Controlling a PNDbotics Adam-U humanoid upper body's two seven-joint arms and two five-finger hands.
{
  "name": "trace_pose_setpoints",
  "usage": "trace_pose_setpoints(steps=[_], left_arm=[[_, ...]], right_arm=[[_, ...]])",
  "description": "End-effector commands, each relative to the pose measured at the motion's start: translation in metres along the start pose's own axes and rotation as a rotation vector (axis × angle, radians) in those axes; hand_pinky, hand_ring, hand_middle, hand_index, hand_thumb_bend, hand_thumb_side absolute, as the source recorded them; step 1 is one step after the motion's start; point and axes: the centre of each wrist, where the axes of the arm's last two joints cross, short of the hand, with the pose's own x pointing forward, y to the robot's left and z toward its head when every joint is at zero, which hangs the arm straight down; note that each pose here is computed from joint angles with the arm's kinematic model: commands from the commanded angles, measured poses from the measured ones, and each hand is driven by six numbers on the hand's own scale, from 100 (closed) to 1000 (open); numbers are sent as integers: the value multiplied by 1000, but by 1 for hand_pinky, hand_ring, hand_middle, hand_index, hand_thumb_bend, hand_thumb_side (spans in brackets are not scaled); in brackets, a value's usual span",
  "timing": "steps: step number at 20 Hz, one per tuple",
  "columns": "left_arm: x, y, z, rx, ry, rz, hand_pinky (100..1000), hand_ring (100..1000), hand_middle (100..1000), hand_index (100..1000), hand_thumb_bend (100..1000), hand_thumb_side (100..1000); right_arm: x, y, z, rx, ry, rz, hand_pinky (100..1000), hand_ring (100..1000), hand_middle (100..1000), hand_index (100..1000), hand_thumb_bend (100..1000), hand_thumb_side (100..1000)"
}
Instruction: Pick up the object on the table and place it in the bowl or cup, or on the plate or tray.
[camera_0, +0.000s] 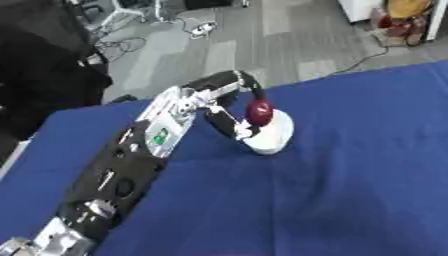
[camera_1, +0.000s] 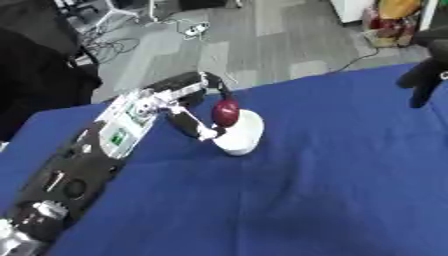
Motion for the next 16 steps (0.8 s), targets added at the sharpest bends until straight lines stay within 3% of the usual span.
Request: trace_pose_setpoints(steps=[1, 16], left_arm=[[-3, 11, 1, 20, 11, -29, 100, 150, 305, 376, 225, 192], [-21, 4, -1, 45, 83, -38, 100, 156, 310, 380, 227, 184]], right_arm=[[4, -1, -8, -9, -35, -3, 300, 509, 711, 782, 100, 1000], [5, 1, -12, -14, -51, -14, 299, 508, 711, 781, 100, 1000]])
